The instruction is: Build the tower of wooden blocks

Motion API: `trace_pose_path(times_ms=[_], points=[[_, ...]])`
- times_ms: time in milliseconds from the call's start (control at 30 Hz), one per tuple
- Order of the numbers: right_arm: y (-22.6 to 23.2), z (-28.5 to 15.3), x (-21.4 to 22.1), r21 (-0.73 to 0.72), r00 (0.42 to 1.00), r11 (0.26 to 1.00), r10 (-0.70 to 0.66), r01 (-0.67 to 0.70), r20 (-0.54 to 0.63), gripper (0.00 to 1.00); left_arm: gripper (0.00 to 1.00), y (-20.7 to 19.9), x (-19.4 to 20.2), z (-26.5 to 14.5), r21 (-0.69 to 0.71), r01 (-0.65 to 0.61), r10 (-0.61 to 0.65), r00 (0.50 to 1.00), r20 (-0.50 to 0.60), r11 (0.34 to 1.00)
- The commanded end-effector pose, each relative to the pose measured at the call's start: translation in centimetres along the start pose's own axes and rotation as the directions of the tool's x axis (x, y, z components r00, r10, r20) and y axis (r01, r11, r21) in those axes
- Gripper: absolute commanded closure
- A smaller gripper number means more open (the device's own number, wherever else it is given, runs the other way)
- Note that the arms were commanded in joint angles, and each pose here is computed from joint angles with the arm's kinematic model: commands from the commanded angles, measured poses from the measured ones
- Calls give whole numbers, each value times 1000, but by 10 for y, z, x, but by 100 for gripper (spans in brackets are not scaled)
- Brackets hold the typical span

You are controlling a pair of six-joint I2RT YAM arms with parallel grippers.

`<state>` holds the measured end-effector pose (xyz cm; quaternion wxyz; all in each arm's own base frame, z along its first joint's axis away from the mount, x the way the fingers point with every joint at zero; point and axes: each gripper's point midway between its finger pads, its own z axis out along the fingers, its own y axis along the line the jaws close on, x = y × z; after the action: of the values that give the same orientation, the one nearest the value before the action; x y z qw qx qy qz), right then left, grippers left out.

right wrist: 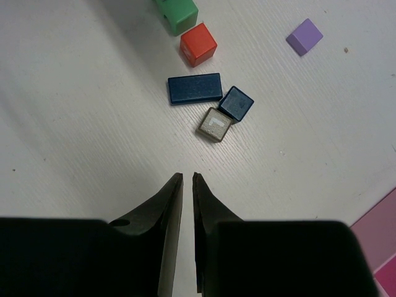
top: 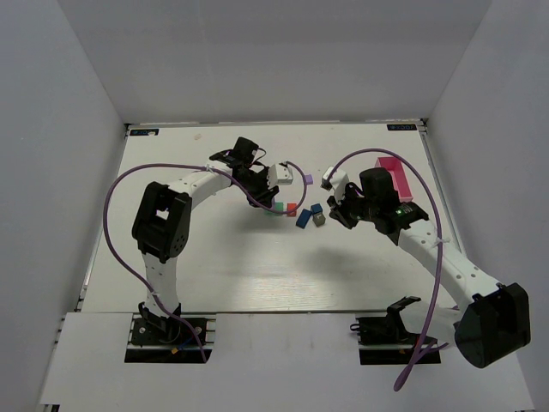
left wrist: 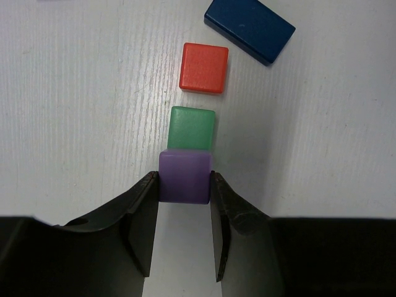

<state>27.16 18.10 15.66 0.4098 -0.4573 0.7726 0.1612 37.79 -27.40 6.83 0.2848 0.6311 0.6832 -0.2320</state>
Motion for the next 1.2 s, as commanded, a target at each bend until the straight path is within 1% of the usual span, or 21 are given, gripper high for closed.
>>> trace_pose_path(times_ms=[0,133,233,533,800,900,1033,1067,1133,1167], points=[[3,1,1,-18,1000,1000,4,-4,0,82,81,-1,-19,-16,-11,-42,43,997,60,999],[4,1,2,-22,1000,1000,6,-6,-6,82,76,0,-18,-16,-17,-42,43,998,53,999],[3,1,1,-18,1000,1000,4,-4,-3,82,74,-1,-18,-16,-16,-33,34,998,53,999],[3,2,3,-21,1000,1000,7,-7,-6,82,62,0,-17,-16,-22,-33,34,998,46,999],[3,2,2,-21,1000,1000,7,-7,-5,82,56,2,-16,-17,-28,-32,33,999,39,999],[3,2,3,-21,1000,1000,8,-8,-8,82,51,1,-14,-18,-34,-32,33,999,32,999],[4,3,4,-22,1000,1000,7,-7,-9,82,47,0,-12,-17,-34,-32,33,999,32,999],[4,3,3,-24,1000,1000,6,-6,-9,82,44,1,-11,-17,-40,-32,33,999,25,999],[3,2,3,-21,1000,1000,8,-8,-10,82,40,2,-14,-20,-46,-37,38,999,30,998],[2,2,3,-18,1000,1000,9,-10,-9,82,40,-1,-11,-19,-40,-32,33,999,25,999]])
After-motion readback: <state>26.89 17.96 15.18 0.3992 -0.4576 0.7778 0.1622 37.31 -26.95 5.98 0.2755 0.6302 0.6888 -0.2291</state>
